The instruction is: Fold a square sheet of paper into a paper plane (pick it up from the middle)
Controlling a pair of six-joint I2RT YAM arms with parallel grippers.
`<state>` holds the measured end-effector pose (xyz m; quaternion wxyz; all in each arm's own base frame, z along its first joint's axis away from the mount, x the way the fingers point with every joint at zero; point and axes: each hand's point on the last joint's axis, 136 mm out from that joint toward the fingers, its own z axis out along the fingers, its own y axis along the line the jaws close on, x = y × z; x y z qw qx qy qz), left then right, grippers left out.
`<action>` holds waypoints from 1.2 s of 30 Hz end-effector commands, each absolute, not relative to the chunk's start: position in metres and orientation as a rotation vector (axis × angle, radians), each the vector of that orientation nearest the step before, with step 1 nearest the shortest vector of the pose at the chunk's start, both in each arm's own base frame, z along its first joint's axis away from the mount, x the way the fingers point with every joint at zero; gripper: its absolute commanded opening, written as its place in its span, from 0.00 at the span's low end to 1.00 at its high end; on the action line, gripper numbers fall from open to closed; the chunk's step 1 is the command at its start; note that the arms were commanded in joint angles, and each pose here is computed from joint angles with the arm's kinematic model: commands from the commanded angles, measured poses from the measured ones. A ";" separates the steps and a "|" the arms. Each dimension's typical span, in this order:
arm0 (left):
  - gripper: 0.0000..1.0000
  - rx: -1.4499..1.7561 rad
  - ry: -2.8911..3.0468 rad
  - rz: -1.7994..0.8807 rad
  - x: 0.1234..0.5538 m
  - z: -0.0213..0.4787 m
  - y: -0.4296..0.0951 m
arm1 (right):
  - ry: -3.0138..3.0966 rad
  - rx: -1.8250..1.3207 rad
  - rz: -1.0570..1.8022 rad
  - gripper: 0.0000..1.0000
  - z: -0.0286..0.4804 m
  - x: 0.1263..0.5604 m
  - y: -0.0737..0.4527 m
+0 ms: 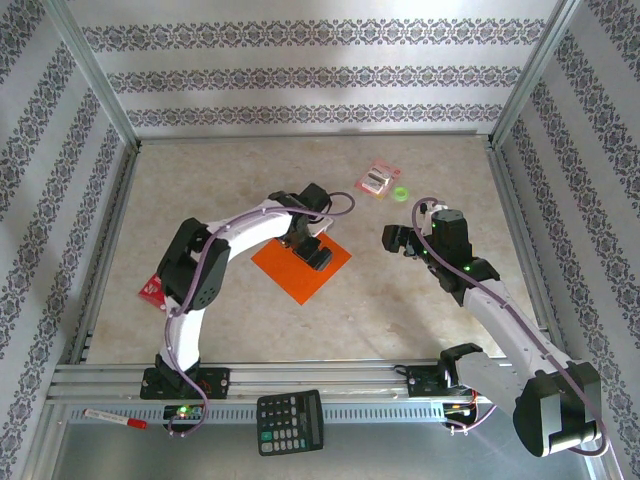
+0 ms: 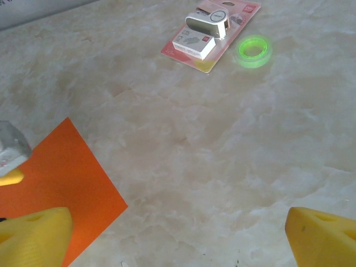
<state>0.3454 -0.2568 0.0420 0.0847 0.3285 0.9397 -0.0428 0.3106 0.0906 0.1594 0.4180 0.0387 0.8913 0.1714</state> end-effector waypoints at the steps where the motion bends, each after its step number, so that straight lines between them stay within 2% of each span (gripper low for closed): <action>1: 1.00 1.107 2.886 -0.054 0.337 0.034 -0.239 | 2.227 0.106 0.426 0.98 0.163 0.308 0.088; 18: 1.00 1.070 2.997 -0.049 0.337 0.002 -0.228 | 2.239 0.110 0.439 0.98 0.157 0.309 0.089; 29: 0.91 1.050 3.047 -0.069 0.326 -0.009 -0.226 | 2.247 0.113 0.439 0.98 0.155 0.310 0.089; 36: 0.88 1.024 3.046 -0.070 0.325 -0.011 -0.224 | 2.248 0.114 0.444 0.98 0.156 0.310 0.090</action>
